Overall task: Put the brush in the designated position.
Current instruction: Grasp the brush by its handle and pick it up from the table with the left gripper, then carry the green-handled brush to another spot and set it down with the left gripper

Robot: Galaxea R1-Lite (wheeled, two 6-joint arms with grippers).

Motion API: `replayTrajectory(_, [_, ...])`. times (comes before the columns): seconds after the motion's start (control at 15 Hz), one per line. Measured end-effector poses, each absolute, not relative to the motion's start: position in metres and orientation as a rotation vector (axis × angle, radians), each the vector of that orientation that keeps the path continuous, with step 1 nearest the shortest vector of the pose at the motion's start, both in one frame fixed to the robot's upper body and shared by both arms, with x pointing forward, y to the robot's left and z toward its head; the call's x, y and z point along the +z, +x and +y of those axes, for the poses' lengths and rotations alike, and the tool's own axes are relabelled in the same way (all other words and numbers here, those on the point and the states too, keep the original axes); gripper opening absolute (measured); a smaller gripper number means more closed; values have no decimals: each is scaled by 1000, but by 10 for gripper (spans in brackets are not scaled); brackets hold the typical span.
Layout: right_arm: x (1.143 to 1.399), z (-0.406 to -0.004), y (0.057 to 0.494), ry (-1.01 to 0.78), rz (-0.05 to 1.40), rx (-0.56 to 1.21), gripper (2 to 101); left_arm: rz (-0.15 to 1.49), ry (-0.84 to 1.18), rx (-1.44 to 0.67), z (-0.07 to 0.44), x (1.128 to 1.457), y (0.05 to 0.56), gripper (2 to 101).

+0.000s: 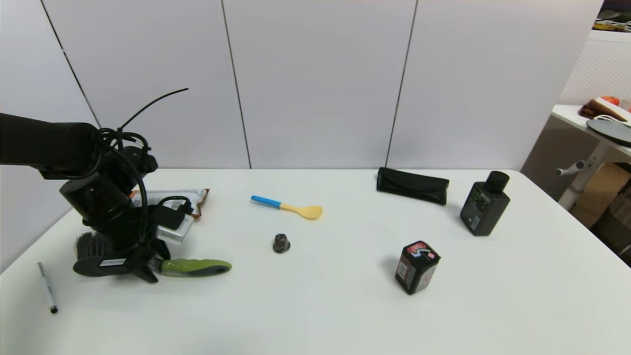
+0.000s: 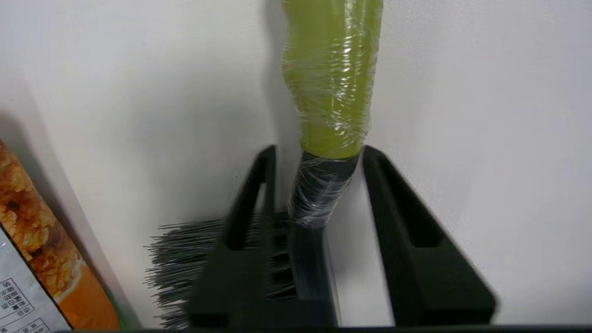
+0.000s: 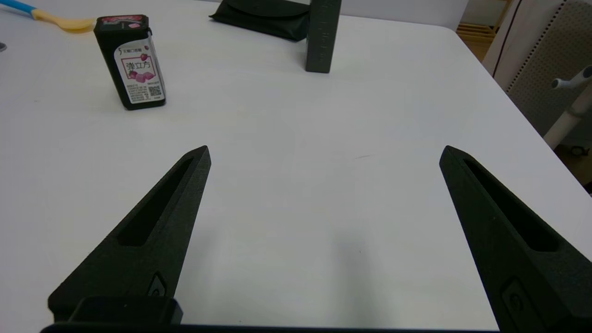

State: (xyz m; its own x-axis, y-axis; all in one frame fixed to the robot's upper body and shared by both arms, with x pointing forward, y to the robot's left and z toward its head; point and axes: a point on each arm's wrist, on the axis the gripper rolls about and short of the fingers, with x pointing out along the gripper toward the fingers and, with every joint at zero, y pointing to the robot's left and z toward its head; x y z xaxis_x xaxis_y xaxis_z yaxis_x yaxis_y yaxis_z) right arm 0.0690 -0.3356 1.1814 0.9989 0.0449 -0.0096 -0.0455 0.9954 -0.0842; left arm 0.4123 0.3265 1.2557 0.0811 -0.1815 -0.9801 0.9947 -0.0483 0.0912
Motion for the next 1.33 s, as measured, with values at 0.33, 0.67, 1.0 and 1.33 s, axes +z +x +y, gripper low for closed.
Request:
replayTrajectory(0.33, [1181,-336,69,-84,8,45,980,995,1150,-1279,327,1252,412,165])
replayTrajectory(0.67, [1181,-336,69,-84,8,45,980,944,1175,-1230,326,1275,402,165])
replayTrajectory(1.0, [1181,-336,69,-84,8,45,980,817,1191,-1000,328,1364,372,165])
replayTrajectory(1.33, [1181,-336,69,-85,8,45,980,765,1160,-679,361,1425,365,165])
